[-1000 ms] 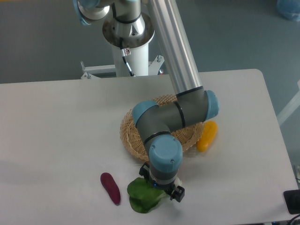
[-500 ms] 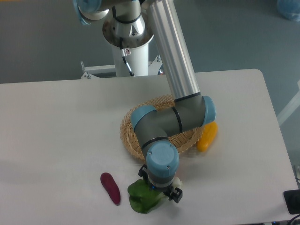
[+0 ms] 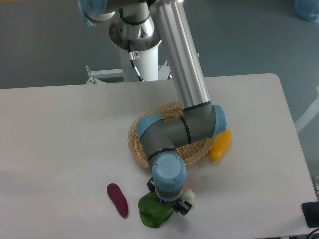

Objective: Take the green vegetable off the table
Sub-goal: 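Close the gripper on the green bok choy leaves, then lift the held bok choy and carry it away from the orange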

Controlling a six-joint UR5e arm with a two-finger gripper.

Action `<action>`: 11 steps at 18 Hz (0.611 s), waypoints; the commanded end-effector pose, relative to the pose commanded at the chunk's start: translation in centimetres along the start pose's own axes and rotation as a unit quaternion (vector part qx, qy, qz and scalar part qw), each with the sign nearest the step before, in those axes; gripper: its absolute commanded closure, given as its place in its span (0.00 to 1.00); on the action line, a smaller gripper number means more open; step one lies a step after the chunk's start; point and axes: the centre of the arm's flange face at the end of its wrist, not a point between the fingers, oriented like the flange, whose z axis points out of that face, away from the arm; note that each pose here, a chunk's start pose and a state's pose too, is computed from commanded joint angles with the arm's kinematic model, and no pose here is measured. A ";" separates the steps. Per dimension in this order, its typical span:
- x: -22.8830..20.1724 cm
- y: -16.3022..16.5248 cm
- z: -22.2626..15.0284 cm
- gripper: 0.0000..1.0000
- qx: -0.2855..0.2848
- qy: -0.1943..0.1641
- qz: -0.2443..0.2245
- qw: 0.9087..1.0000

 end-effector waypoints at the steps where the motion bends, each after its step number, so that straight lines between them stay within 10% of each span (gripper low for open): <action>1: 0.0 0.0 -0.1 0.73 0.000 -0.001 0.000 1.000; 11: -3.1 2.8 -6.0 0.72 0.079 0.009 -0.030 0.996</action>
